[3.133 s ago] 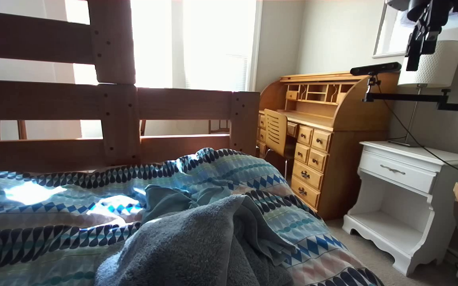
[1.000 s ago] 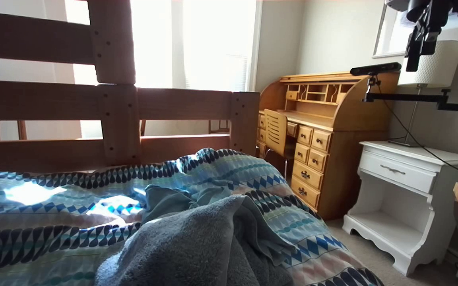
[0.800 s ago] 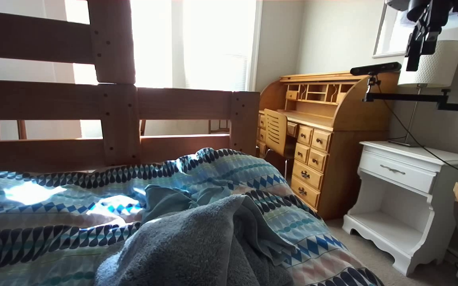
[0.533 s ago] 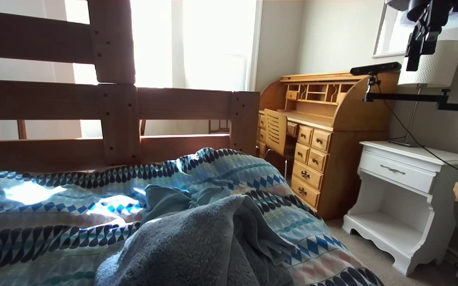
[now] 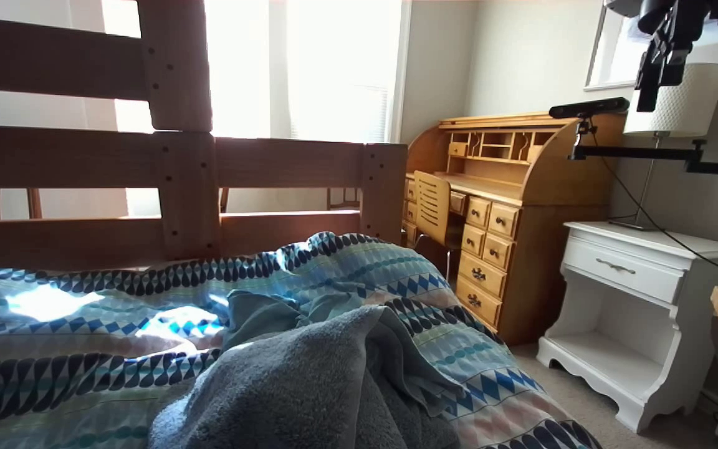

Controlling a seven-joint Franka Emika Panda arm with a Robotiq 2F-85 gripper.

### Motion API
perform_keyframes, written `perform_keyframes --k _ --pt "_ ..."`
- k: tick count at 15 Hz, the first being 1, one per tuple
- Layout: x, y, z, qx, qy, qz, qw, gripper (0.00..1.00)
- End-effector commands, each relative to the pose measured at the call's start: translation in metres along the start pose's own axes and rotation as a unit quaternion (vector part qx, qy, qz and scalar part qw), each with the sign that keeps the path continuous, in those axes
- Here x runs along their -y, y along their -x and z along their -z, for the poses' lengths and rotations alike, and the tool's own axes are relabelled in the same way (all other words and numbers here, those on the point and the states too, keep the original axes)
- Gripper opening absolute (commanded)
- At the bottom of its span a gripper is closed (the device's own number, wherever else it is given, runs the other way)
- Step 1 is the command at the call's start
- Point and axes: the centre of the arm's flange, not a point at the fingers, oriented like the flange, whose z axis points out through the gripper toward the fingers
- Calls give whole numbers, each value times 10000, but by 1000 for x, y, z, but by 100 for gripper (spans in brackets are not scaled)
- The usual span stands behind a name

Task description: Put the white hanger on the bottom bed.

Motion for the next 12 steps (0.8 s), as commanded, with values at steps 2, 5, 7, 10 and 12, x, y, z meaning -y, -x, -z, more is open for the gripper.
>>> perform_keyframes --k 2,5,7,10,12 --pt "45 -34 8 -14 -322 325 9990 100" --pt "117 -64 41 -302 -487 787 9953 100" --pt "161 -86 65 -504 -367 1107 9919 100" --pt "212 -124 103 -1136 -46 1330 9846 100" --pt "241 -147 125 -1440 -65 1560 9772 100"
